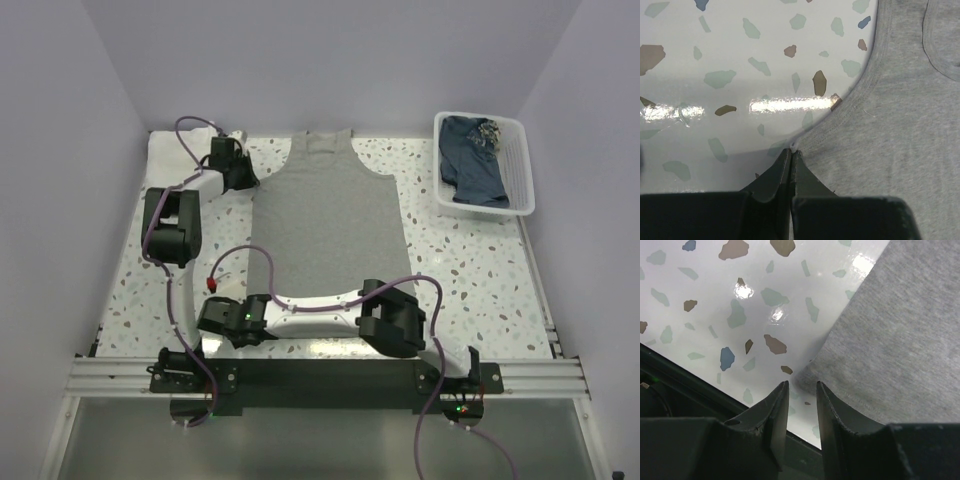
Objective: Fold and stack the tank tops
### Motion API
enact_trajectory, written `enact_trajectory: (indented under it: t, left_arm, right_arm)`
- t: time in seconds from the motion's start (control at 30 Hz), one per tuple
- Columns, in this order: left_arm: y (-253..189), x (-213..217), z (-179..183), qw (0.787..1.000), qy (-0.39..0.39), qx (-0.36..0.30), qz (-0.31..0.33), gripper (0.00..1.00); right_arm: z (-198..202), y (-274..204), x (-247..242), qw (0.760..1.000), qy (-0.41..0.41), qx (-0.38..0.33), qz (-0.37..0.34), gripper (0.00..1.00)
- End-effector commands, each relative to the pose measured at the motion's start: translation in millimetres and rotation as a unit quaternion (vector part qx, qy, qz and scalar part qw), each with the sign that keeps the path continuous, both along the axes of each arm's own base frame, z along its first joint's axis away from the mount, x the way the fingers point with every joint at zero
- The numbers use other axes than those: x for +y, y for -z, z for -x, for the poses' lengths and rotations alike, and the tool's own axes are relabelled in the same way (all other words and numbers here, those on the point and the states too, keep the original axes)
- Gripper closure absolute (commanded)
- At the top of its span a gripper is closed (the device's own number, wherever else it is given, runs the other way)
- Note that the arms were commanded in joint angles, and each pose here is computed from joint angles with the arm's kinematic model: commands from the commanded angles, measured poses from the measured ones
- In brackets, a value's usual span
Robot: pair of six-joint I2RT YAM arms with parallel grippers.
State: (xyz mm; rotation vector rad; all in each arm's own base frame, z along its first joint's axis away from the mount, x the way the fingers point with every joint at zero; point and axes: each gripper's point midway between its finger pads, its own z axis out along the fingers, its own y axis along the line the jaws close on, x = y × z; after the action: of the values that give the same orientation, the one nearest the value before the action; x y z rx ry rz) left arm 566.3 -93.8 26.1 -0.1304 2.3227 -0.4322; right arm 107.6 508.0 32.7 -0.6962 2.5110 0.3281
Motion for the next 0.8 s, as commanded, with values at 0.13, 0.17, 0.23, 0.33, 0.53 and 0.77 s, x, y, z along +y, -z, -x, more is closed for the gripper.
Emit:
enact_trajectory:
  t: [0.13, 0.17, 0.23, 0.33, 0.53, 0.77]
  left_arm:
    - [-28.1, 3.3, -12.5, 0.999, -0.004, -0.032, 0.015, 1.0]
    - [-26.4, 3.1, -11.6, 0.999, -0.003, -0.03, 0.016, 1.0]
    - [-25.4, 2.8, -11.2, 0.999, -0.003, -0.028, 0.016, 1.0]
    - [-23.6, 3.7, -11.1, 1.0, -0.003, -0.027, 0.016, 1.0]
    - [-23.8, 2.7, -12.1, 0.999, -0.003, -0.026, 0.019, 1.0]
    - [-25.8, 2.4, -13.1, 0.999, -0.002, -0.028, 0.02, 1.0]
  right_arm:
    - [-9.2, -11.8, 1.1, 1.0, 0.011, -0.026, 0.001, 0.67]
    - [-8.8, -9.3, 2.0, 1.0, 0.011, -0.024, 0.003, 0.67]
    - [-8.3, -6.8, 3.8, 1.0, 0.009, -0.022, 0.004, 0.67]
    - [-10.5, -5.9, 3.7, 1.0, 0.01, -0.028, 0.008, 0.67]
    - [-9.9, 1.5, 4.6, 0.999, 0.007, -0.027, 0.018, 0.67]
    - [-4.4, 12.4, -3.0, 0.999, 0.0, -0.013, 0.036, 0.83]
